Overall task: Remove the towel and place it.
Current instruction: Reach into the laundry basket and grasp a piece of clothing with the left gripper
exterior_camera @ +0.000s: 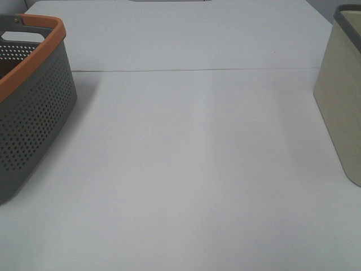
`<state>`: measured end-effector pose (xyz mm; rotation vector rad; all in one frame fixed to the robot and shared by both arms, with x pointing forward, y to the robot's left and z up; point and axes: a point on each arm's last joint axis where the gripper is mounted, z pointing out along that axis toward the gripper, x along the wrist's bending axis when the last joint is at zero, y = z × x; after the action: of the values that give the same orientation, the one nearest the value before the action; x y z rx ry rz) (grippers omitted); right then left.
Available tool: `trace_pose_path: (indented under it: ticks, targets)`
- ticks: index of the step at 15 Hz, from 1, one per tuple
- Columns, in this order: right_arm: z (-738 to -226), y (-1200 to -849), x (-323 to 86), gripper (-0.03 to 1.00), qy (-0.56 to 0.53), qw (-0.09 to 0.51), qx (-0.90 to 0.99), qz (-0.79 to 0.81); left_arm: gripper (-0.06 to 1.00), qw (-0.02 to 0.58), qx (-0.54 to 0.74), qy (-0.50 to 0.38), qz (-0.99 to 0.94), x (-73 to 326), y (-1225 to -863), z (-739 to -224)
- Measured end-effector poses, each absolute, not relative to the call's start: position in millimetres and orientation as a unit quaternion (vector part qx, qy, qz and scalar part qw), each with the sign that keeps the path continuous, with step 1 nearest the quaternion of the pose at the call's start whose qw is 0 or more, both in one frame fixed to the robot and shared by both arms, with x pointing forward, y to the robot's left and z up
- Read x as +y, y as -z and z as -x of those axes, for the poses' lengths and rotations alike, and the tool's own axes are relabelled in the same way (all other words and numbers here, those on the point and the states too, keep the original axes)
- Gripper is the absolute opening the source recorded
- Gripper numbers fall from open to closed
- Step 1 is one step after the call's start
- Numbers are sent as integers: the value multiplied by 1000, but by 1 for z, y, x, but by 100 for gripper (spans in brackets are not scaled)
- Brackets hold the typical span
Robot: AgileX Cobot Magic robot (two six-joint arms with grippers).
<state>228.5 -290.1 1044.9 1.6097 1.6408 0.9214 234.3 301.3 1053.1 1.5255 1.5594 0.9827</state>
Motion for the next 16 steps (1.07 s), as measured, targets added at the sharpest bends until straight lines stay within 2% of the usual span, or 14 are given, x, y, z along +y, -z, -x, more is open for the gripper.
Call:
trace_pose_path:
  ticks: [16]
  targets:
    - [-228, -1045, -290, 74, -352, 327, 626, -614, 98, 370, 607, -379, -593, 301, -1053, -234]
